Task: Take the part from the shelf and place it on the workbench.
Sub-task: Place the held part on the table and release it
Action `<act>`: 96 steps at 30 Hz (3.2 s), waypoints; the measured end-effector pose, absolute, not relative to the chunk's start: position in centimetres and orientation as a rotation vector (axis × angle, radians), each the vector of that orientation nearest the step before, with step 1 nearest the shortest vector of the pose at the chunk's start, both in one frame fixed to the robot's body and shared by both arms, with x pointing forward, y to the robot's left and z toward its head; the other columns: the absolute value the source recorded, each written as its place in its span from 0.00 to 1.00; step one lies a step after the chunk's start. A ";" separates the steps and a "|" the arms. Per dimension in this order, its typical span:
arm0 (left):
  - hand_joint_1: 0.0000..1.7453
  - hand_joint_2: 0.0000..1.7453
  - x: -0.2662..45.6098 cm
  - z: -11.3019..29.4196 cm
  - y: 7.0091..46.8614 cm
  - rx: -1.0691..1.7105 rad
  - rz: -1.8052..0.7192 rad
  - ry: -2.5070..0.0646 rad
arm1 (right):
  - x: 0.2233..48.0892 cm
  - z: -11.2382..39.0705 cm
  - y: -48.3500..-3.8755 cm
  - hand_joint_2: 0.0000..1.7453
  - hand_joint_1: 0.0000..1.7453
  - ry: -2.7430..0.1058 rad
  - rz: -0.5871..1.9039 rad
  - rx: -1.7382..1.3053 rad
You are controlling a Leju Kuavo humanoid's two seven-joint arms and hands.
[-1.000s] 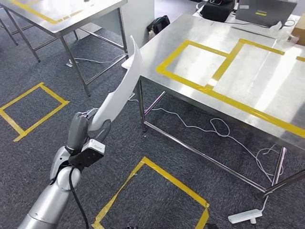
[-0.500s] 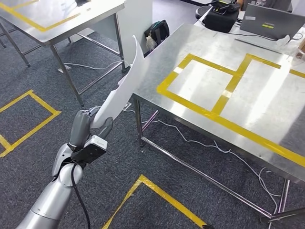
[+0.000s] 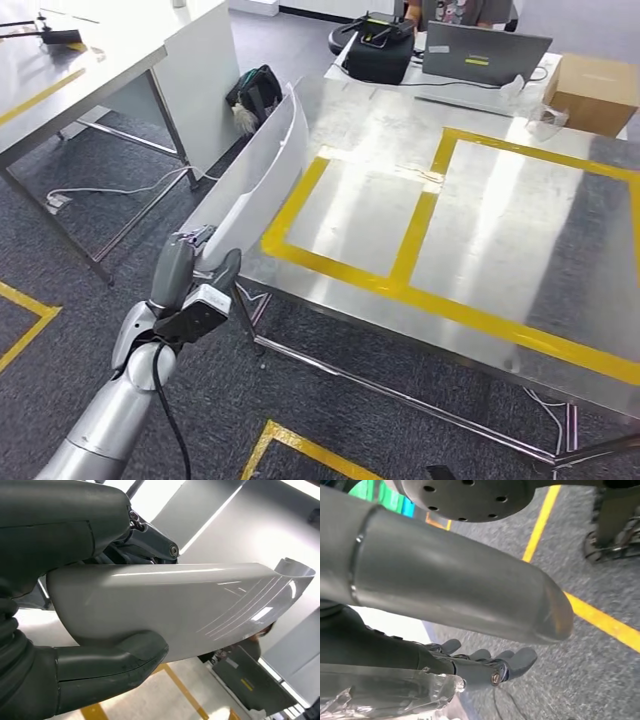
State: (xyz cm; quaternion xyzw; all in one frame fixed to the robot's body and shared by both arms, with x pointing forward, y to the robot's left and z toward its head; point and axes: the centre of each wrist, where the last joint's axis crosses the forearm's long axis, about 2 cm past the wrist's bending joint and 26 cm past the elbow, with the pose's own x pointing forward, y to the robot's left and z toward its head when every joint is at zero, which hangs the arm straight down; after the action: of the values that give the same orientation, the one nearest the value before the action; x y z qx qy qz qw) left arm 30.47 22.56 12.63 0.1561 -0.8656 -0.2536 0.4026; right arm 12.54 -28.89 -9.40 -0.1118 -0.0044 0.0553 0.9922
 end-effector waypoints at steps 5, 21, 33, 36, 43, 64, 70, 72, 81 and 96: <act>1.00 1.00 30.8 12.7 22.2 0.354 -0.676 -2.180 | 12.9 -9.3 -29.0 0.00 0.00 -0.015 0.115 -0.227; 1.00 1.00 31.9 12.0 21.9 0.341 -0.897 -2.086 | 13.6 -9.1 -28.5 0.00 0.00 -0.038 0.147 -0.216; 1.00 1.00 34.8 11.1 21.9 0.638 -1.138 -1.793 | 14.4 -8.9 -28.0 0.00 0.00 -0.043 0.168 -0.199; 1.00 1.00 35.7 11.0 21.0 0.733 -1.234 -1.691 | 14.6 -8.8 -28.0 0.00 0.00 -0.048 0.178 -0.196; 1.00 1.00 37.2 10.6 18.6 0.836 -1.402 -1.519 | 14.9 -8.7 -27.9 0.00 0.00 -0.056 0.194 -0.192; 0.00 0.25 37.8 10.0 17.7 0.763 -1.503 -1.488 | 15.0 -8.6 -27.5 0.00 0.00 -0.067 0.198 -0.192; 0.00 0.00 37.1 9.4 17.7 0.731 -1.452 -1.540 | 14.8 -8.7 -27.5 0.00 0.00 -0.063 0.189 -0.196; 0.00 0.00 36.8 9.3 17.6 0.728 -1.422 -1.567 | 14.6 -8.8 -27.5 0.00 0.00 -0.060 0.184 -0.198; 0.00 0.00 35.3 10.0 17.6 0.655 -1.258 -1.728 | 13.7 -9.0 -27.6 0.00 0.00 -0.043 0.171 -0.204; 0.00 0.00 27.8 8.6 21.7 0.454 -0.795 -1.963 | 11.2 -9.7 -28.2 0.00 0.00 0.008 0.100 -0.197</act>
State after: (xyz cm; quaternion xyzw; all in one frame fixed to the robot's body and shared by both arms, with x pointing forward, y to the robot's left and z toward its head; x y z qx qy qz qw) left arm 27.84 21.70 8.61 0.1850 -0.8005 -0.3243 0.4688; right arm 11.16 -28.17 -9.75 -0.0983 0.0041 0.0501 0.9939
